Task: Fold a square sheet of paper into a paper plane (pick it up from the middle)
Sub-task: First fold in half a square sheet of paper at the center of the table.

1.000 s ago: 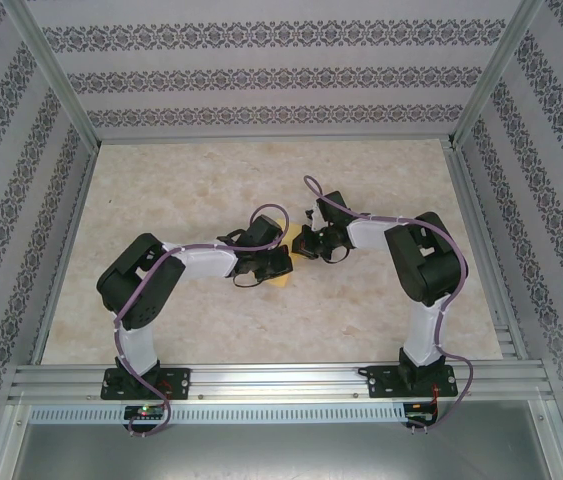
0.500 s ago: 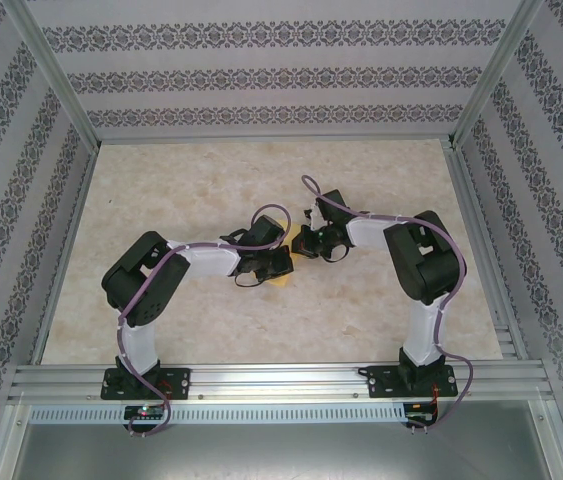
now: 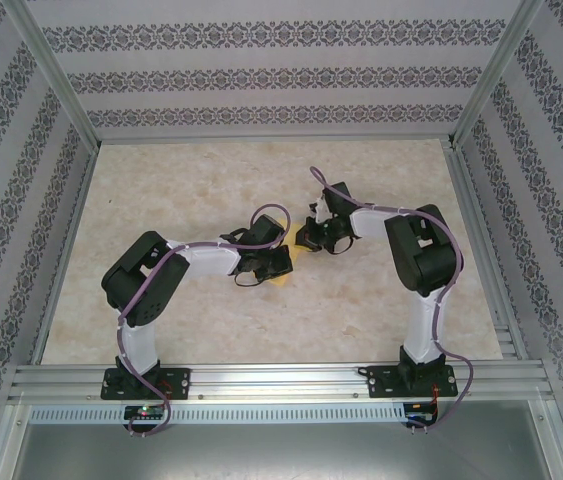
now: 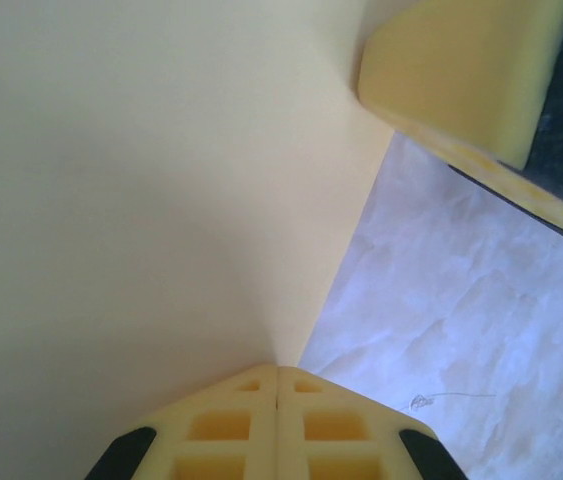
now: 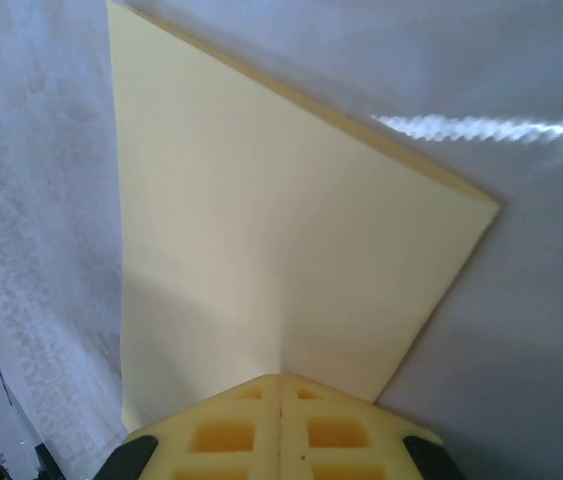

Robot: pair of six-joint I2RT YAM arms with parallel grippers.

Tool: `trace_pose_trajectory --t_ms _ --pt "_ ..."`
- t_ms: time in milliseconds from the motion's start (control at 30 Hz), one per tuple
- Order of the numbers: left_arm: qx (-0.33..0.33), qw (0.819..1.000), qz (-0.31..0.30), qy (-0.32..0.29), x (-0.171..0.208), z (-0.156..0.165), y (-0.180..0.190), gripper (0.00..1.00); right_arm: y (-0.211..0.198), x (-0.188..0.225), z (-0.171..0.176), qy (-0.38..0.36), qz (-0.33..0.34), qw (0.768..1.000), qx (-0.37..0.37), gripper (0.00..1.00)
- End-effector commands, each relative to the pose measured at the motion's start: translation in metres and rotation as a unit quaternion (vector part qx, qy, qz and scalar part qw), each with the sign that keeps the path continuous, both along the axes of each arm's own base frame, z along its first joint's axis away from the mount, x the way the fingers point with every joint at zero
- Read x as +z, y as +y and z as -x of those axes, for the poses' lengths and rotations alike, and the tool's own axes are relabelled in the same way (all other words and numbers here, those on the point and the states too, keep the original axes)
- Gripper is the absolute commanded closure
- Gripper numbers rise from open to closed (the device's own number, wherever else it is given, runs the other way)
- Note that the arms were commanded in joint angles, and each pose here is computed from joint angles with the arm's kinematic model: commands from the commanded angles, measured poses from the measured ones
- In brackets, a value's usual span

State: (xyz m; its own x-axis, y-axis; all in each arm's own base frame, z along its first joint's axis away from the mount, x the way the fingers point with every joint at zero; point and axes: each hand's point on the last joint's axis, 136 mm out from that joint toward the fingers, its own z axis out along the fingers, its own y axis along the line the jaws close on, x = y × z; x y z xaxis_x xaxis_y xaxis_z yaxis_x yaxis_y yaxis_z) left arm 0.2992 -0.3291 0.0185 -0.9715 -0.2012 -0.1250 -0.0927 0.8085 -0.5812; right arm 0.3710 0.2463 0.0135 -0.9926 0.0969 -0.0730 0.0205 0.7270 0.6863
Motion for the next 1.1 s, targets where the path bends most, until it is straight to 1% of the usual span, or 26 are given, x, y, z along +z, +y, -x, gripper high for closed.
trace_pose_trajectory --t_ms 0,267,533,667,867,967,1067 --pt "-0.006 0.995 -0.065 0.075 -0.031 0.036 0.024 1.00 -0.039 -0.018 -0.043 -0.035 0.065 0.995 -0.065 1.00" --pt "-0.009 0.995 -0.062 0.077 -0.032 0.038 0.023 1.00 -0.061 -0.022 -0.067 -0.030 0.083 0.990 -0.106 1.00" --pt "-0.012 0.995 -0.060 0.081 -0.034 0.039 0.021 1.00 -0.068 -0.017 -0.086 -0.040 0.091 0.988 -0.120 1.00" --pt "-0.011 0.994 -0.064 0.086 -0.037 0.040 0.022 1.00 -0.068 -0.003 -0.098 -0.055 0.087 0.987 -0.120 1.00" --pt "-0.013 0.994 -0.065 0.089 -0.039 0.042 0.021 1.00 -0.066 0.007 -0.110 -0.063 0.079 0.988 -0.113 1.00" --pt "-0.015 0.994 -0.066 0.088 -0.038 0.041 0.021 1.00 -0.058 0.029 -0.111 -0.088 0.052 0.990 -0.100 1.00" --pt "-0.016 0.994 -0.064 0.085 -0.037 0.038 0.019 1.00 -0.050 0.053 -0.100 -0.110 0.028 0.990 -0.083 1.00"
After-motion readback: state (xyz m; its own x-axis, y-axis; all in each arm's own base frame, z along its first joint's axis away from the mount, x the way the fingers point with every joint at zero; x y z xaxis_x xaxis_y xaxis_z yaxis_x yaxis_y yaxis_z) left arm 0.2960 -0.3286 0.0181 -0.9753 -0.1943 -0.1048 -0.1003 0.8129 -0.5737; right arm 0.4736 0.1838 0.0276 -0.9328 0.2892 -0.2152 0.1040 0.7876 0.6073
